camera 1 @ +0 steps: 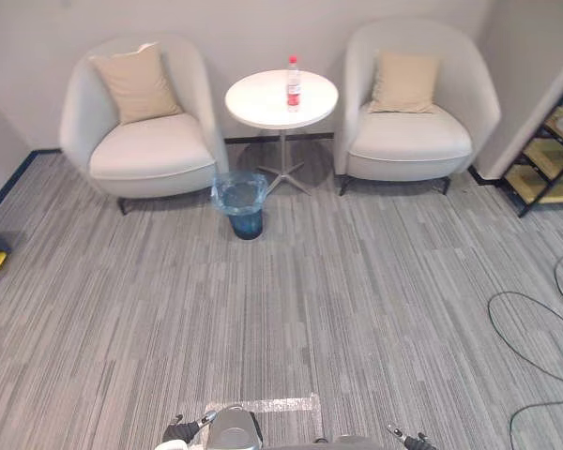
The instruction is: Gather rubbish on tea table into small bin, then transfer packed bag to large trash can.
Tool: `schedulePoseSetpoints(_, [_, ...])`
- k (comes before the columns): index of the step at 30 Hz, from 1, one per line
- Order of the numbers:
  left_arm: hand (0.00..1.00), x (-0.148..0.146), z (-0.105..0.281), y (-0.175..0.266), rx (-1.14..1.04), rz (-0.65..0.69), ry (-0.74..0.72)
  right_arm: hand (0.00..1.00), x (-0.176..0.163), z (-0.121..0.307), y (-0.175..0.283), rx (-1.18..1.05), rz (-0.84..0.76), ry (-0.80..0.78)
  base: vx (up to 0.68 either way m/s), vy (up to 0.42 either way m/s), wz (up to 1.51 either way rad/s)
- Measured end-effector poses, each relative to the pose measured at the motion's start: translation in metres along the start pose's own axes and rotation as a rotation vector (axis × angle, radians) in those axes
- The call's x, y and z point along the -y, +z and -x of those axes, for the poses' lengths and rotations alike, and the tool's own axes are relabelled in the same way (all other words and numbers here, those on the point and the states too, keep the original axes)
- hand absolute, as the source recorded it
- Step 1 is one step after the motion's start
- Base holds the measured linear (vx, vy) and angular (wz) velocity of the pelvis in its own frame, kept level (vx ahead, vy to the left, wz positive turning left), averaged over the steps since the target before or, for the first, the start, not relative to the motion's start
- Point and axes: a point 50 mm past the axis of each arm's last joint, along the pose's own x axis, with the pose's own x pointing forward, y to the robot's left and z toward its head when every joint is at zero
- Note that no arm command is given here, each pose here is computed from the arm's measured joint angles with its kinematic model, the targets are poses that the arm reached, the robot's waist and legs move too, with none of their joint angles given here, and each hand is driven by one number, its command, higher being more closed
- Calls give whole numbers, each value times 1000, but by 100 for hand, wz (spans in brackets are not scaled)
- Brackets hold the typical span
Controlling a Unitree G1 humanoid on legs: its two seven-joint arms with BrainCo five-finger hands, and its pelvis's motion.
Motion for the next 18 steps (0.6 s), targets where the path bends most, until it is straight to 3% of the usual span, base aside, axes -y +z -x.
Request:
schedulePoseSetpoints(8, [0, 4, 1, -4, -14, -5, 2, 0, 6, -1, 2, 1, 16, -13, 286, 154, -66])
schedulePoseSetpoints(14, [0, -15, -1, -6, -29, -33, 45, 0, -4, 3, -11, -34, 12, 23, 485, 239, -44])
schedulePoseSetpoints(18, [0, 0, -4, 10, -2, -9, 11, 0, -3, 1, 4, 25, 13, 32, 328, 137, -24])
